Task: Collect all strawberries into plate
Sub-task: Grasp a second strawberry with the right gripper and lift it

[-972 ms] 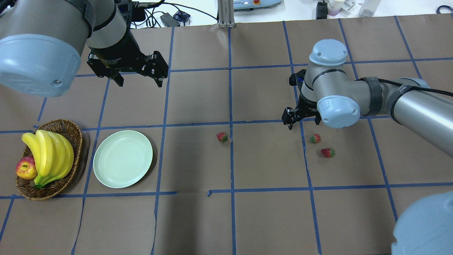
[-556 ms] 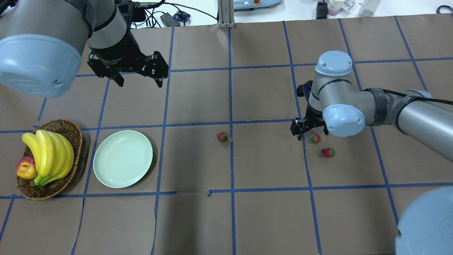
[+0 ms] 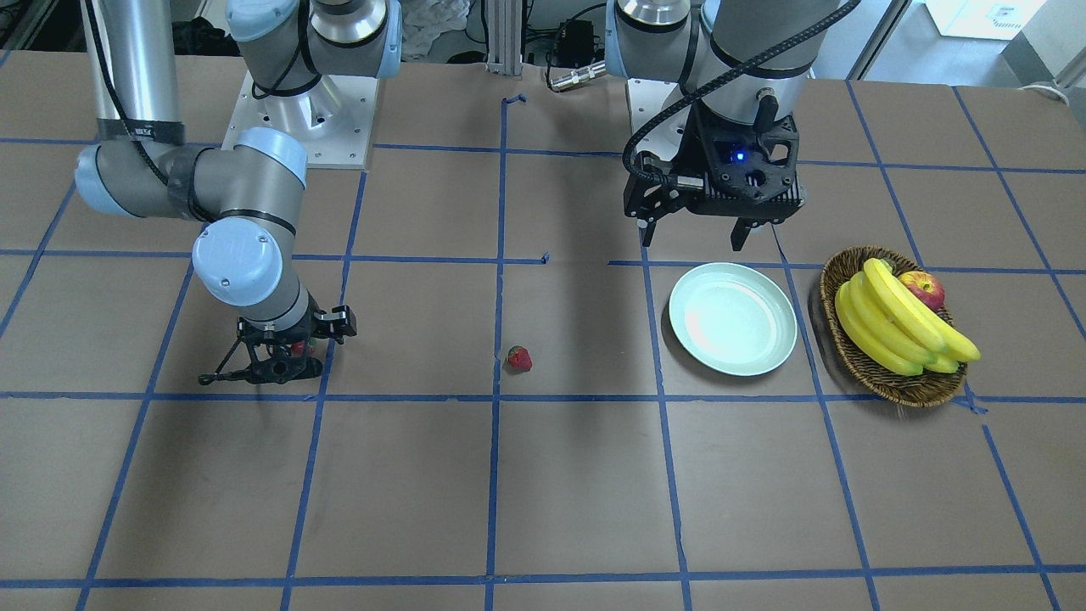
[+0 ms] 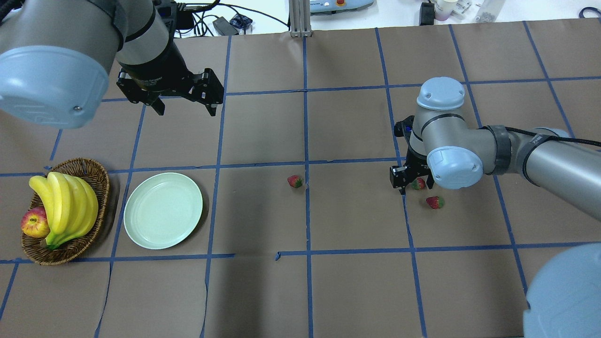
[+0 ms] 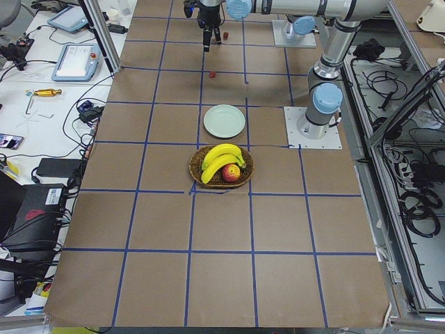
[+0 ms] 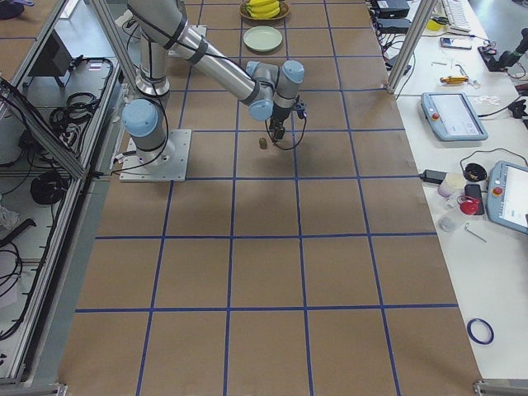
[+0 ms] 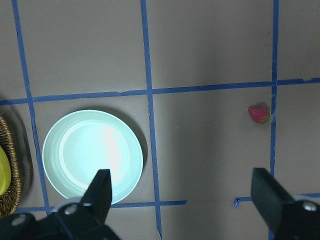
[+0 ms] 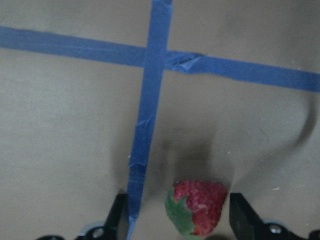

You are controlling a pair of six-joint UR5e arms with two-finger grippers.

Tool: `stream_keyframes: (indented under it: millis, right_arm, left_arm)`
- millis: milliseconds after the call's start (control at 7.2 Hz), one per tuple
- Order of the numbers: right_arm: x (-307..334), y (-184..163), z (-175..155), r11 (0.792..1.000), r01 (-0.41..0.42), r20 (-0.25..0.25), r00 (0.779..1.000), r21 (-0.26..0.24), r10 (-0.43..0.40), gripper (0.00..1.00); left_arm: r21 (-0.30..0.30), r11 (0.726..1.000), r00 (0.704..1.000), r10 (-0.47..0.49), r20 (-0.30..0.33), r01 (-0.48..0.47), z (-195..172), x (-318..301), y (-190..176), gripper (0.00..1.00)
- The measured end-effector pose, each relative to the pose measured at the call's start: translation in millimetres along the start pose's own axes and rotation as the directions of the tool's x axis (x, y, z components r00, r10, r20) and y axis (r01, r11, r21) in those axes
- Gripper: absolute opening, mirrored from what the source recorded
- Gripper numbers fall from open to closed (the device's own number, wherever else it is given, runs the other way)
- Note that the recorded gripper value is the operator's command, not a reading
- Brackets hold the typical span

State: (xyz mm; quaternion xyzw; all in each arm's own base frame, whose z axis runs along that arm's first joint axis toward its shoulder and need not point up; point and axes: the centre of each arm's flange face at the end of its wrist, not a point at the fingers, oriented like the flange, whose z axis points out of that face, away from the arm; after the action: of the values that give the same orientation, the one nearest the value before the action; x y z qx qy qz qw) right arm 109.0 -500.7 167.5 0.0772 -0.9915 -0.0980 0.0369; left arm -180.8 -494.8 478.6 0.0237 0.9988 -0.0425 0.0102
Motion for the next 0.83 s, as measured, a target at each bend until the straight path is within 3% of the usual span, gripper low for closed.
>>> stream_keyframes:
  millis: [139,278,556,833]
  right_arm:
    - [1,0,-1,1.0,0.0,-0.007,1.0,0.001,0.0,0.16]
    - [1,-1,-3,1.0,0.0,-0.011,1.0,0.006,0.0,0.13]
    - [3,-4,-13,1.0,-0.004,-0.019,1.0,0.029,0.004,0.13]
    - [-21,-18,-46,0.996,-0.014,-0.018,1.0,0.092,0.016,0.14]
  left_arm:
    - [0.0,1.0,1.0,0.0,0.0,0.0,0,0,0,1.0]
    - [0.0,1.0,1.0,0.001,0.0,-0.001,0,0,0,1.0]
    - [-0.001,1.0,1.0,0.001,0.0,-0.001,0,0,0,1.0]
    - [0.001,1.0,1.0,0.001,0.0,-0.001,0,0,0,1.0]
